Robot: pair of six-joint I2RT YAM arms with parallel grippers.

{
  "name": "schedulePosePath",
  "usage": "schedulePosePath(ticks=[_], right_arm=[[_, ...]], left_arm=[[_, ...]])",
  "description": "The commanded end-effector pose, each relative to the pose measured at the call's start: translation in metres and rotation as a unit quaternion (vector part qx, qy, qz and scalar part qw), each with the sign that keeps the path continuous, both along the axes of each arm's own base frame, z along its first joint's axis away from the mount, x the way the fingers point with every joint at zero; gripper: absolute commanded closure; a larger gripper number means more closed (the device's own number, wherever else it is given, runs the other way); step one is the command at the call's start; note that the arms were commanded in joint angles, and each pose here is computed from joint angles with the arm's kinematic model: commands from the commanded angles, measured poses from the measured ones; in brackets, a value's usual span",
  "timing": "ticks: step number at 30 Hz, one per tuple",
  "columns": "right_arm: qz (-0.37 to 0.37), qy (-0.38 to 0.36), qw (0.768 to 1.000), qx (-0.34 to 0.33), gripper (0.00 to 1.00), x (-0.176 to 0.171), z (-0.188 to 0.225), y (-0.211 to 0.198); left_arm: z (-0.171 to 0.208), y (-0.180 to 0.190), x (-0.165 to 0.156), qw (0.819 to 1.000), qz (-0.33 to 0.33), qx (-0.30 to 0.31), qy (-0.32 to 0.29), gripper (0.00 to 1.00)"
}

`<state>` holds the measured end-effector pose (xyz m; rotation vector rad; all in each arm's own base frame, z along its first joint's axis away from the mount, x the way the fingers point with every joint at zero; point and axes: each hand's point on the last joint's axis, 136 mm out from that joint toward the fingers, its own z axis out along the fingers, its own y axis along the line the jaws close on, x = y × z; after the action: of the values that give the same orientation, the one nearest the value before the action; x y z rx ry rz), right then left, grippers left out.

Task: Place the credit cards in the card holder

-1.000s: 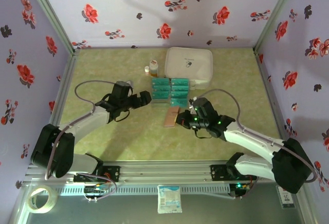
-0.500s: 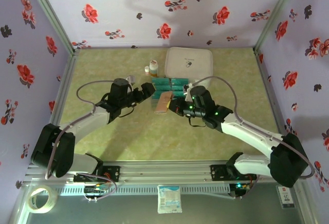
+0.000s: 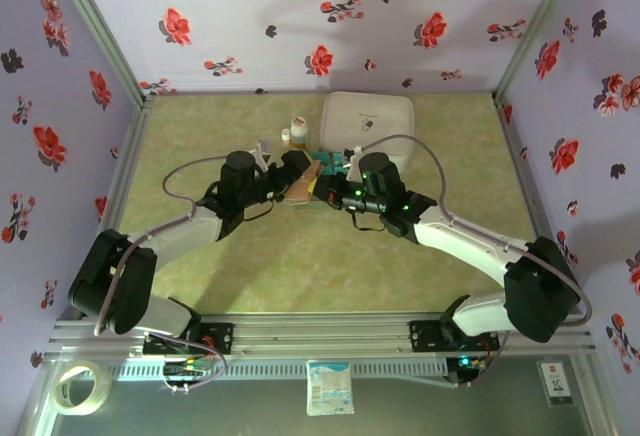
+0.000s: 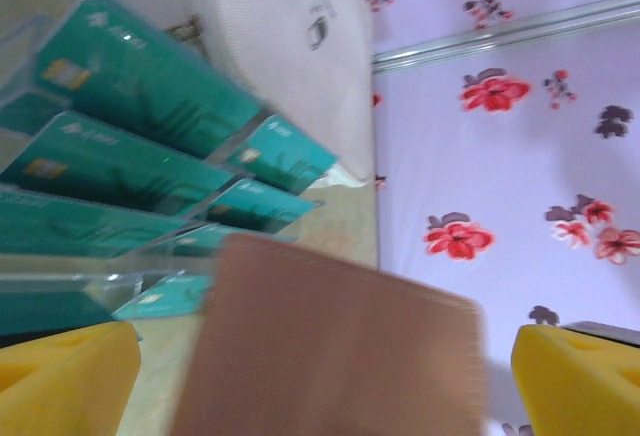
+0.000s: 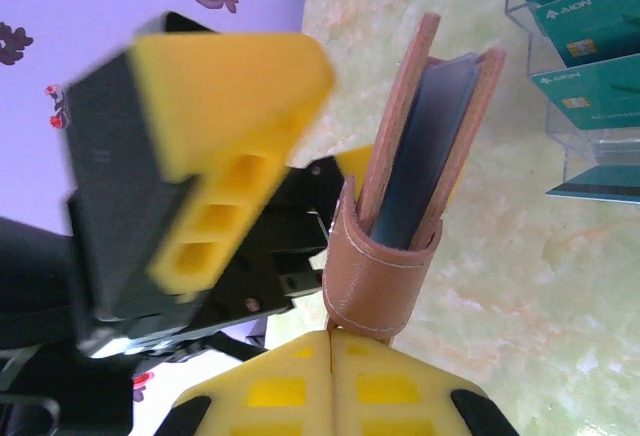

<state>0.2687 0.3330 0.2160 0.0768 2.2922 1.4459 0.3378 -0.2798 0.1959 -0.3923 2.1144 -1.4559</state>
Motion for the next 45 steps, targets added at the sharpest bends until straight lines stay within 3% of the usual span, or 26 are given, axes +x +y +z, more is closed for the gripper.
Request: schedulePosePath(ticks=[1, 7, 18, 26, 30, 38, 40, 45], right_arm=[[0.0, -0.018, 1.0, 0.014, 1.0, 0.006, 0.008, 0.003], [-0.018, -0.006, 1.0, 0.008, 1.0, 0.011, -0.009, -0.009], [-0.029, 0.006, 1.0, 0.0, 1.0, 0.015, -0.024, -0.018], [-0.034, 0.014, 0.999, -0.006, 1.0, 0.016, -0.033, -0.022], [-0.037, 0.016, 0.999, -0.005, 1.0, 0.017, -0.036, -0.023], [-0.037, 0.019, 0.999, -0.005, 1.0, 0.017, -0.037, -0.024], [-0.038, 0.017, 0.999, -0.008, 1.0, 0.017, -0.034, -0.028], [-0.054, 0.001, 0.995, -0.089, 0.5, 0.01, -0.036, -0.053]], left_arm=[[0.025, -0.004, -0.003, 0.999, -0.007, -0.046, -0.028, 0.09], [0.028, 0.001, -0.005, 0.998, -0.005, -0.047, -0.039, 0.21], [0.025, 0.006, -0.004, 0.998, 0.001, -0.049, -0.043, 0.29], [0.022, 0.01, -0.002, 0.998, 0.008, -0.048, -0.047, 0.44], [0.021, 0.011, -0.001, 0.998, 0.01, -0.049, -0.047, 0.56], [0.018, 0.013, -0.001, 0.998, 0.011, -0.046, -0.05, 0.92], [0.016, 0.014, -0.002, 0.998, 0.011, -0.042, -0.052, 0.96], [0.01, 0.017, -0.004, 0.998, 0.004, -0.01, -0.069, 0.98]])
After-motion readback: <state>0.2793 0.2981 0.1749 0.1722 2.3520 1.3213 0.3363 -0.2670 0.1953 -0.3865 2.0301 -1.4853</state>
